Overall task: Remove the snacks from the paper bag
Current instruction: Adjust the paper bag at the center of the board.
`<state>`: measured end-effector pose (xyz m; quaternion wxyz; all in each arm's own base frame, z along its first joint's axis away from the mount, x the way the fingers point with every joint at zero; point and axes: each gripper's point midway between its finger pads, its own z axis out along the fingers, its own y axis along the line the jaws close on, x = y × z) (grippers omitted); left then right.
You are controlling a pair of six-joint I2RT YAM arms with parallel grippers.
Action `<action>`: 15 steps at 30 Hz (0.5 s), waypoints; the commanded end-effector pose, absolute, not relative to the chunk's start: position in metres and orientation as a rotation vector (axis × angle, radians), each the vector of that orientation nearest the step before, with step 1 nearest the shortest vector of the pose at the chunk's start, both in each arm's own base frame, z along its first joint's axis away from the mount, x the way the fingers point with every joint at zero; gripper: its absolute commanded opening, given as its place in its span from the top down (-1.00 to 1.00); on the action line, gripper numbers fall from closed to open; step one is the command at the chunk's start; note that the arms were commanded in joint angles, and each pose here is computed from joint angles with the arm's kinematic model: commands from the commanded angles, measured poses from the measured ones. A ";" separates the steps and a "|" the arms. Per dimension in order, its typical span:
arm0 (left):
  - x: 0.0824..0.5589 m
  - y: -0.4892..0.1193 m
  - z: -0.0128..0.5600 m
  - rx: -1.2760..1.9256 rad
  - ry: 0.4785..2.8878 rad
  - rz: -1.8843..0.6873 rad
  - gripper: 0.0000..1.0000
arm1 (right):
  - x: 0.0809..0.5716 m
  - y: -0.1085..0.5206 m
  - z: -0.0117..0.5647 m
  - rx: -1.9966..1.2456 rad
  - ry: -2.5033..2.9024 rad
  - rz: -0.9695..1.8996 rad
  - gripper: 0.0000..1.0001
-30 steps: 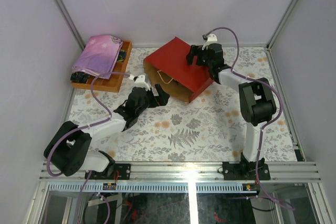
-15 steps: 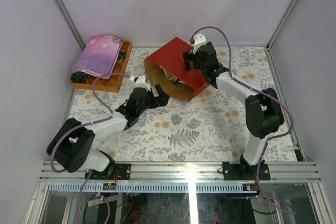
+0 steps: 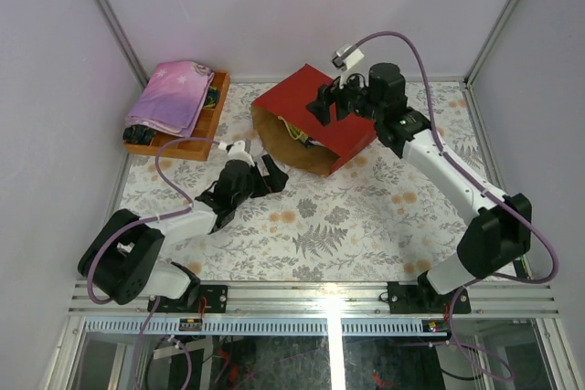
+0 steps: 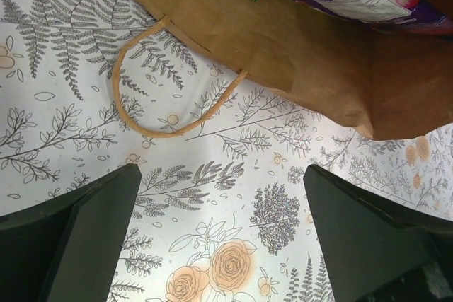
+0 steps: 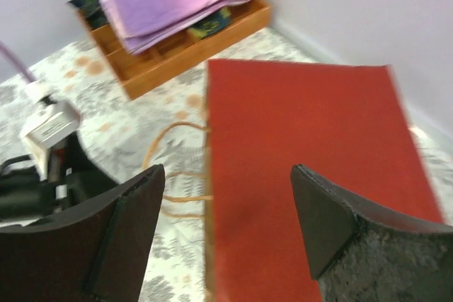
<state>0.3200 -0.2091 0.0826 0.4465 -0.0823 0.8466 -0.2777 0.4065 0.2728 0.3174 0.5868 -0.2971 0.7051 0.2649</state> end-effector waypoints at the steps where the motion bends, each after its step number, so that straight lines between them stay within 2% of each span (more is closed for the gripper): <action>1: 0.325 -0.213 0.097 -0.229 2.032 -0.755 -1.00 | 0.371 0.317 0.296 -0.851 1.723 0.809 -0.56; 9: 0.336 -0.225 0.107 -0.229 2.001 -0.808 -1.00 | 0.372 0.356 0.254 -0.891 1.798 0.866 -0.41; 12: 0.343 -0.230 0.108 -0.225 1.991 -0.820 -1.00 | 0.373 0.366 0.247 -0.903 1.819 0.882 -0.10; 15: 0.353 -0.240 0.109 -0.193 1.971 -0.850 -0.96 | 0.377 0.372 0.246 -0.907 1.832 0.877 0.33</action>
